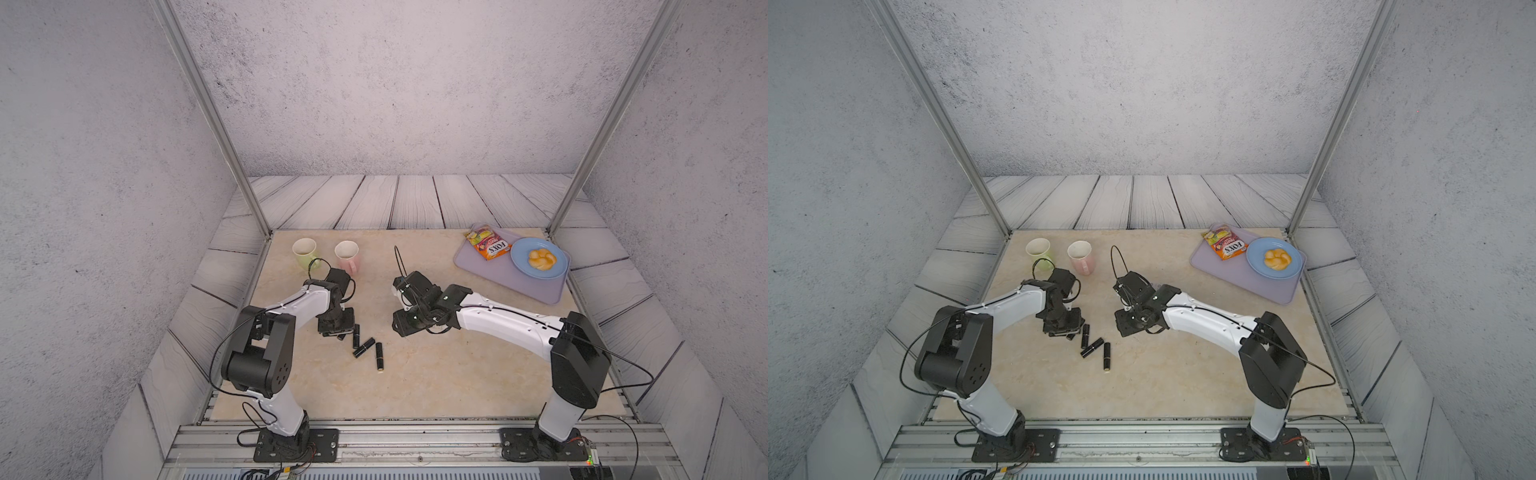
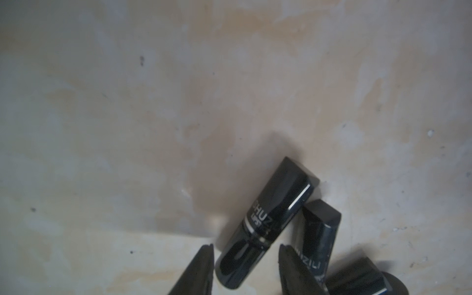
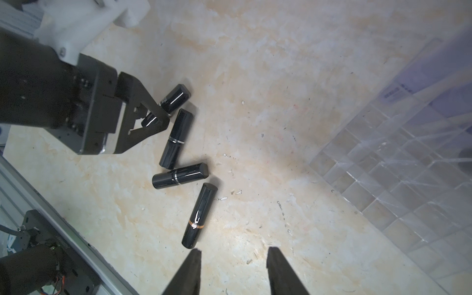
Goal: Arrange the lipsticks in the organizer
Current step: Pick up the lipstick at the center of the board.
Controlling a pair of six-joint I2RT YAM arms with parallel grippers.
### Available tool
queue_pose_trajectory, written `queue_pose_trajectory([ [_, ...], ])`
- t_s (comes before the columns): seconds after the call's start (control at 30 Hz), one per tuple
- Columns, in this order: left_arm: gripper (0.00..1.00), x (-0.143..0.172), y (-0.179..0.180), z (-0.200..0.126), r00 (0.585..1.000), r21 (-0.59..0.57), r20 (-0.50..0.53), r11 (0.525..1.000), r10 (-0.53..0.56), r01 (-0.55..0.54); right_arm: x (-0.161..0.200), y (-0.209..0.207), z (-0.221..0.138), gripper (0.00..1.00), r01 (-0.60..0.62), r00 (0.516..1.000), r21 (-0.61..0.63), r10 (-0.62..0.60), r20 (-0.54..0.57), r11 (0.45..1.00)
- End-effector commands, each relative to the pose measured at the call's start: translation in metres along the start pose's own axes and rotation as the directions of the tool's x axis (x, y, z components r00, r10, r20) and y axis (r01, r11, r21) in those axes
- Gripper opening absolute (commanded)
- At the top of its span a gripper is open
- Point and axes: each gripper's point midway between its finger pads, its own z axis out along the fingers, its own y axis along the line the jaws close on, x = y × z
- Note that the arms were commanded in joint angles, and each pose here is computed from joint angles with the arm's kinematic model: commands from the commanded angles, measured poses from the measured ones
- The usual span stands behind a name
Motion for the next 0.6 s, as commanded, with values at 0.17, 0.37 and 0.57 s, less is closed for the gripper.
queue_pose_trajectory([
  [0.17,0.35,-0.002,-0.003,0.004,1.000,-0.022,-0.021,1.000,0.018,-0.018,0.004,-0.008,-0.005,0.46,-0.003,1.000,0.025,0.002,0.008,1.000],
  [0.37,0.35,0.005,-0.004,0.007,0.998,-0.050,-0.043,0.998,0.044,-0.046,0.003,-0.009,-0.005,0.46,0.000,1.000,0.028,0.000,0.011,1.000],
  [0.57,0.32,0.008,-0.006,0.013,0.996,-0.081,-0.055,0.994,0.071,-0.075,0.003,-0.009,-0.003,0.46,-0.008,1.000,0.032,0.008,0.010,0.999],
])
